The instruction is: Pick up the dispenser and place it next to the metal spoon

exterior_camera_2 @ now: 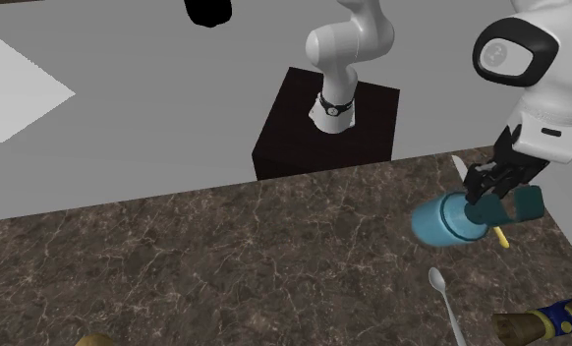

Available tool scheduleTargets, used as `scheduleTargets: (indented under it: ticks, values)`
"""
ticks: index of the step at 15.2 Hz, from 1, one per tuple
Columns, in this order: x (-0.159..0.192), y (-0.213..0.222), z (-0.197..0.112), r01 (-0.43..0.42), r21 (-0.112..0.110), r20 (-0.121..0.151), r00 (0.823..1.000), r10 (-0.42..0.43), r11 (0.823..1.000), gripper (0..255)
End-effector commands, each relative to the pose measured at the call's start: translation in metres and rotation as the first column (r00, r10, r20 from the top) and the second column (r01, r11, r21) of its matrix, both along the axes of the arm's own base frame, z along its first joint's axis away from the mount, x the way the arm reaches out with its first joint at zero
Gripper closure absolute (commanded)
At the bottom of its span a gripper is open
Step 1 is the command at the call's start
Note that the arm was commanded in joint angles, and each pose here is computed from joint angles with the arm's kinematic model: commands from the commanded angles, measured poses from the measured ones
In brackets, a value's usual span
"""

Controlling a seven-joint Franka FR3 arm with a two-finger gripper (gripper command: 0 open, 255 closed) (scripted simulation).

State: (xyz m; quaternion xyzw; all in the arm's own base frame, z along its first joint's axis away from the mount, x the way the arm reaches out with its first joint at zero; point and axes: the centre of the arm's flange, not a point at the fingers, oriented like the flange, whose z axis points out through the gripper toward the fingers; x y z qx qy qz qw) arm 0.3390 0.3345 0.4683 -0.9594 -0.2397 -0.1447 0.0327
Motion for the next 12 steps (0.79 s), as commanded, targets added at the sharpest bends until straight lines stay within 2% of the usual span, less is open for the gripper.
scheduleTargets:
  ticks: [1, 12]
  values:
    - [0.0, -0.001, -0.011, 0.0, 0.001, 0.001, 1.0, 0.0, 1.0, 255]
    - [0.0, -0.001, -0.066, 0.0, 0.001, 0.001, 1.0, 0.0, 1.0, 255]
